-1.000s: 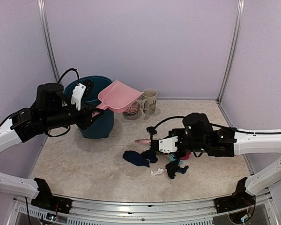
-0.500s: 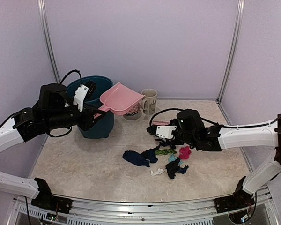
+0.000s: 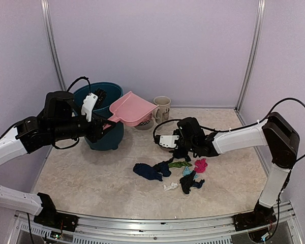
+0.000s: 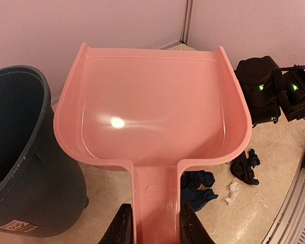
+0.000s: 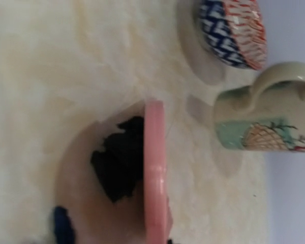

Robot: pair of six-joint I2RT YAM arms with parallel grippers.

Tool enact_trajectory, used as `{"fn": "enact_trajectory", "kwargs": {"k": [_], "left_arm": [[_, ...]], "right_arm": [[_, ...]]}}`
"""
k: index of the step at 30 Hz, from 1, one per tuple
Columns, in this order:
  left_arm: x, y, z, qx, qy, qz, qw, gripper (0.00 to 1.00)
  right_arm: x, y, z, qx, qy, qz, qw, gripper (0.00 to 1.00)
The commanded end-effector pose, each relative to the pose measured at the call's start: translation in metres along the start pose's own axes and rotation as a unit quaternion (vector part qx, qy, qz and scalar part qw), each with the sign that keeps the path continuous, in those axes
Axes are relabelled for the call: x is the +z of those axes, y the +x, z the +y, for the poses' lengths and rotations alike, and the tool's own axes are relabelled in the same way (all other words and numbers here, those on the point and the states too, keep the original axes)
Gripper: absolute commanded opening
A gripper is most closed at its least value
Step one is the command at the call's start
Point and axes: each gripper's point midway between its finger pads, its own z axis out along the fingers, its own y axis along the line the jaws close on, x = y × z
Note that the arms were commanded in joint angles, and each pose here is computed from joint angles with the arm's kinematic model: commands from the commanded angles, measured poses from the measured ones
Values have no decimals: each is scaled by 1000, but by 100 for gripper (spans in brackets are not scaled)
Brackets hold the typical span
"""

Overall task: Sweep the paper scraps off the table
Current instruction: Sweep the paper scraps at the center of the board.

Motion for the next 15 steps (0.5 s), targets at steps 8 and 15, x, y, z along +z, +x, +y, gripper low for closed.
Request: {"fn": "enact_trajectory", "kwargs": {"k": [8, 15], "left_arm": [[-3, -7, -3, 0, 5, -8, 1000, 0], [-1, -6, -3, 0, 5, -6, 1000, 0]], "right_arm": [[-44, -31, 56, -2, -108, -73, 991, 0], [-97, -51, 63, -4, -135, -102, 986, 0]]}}
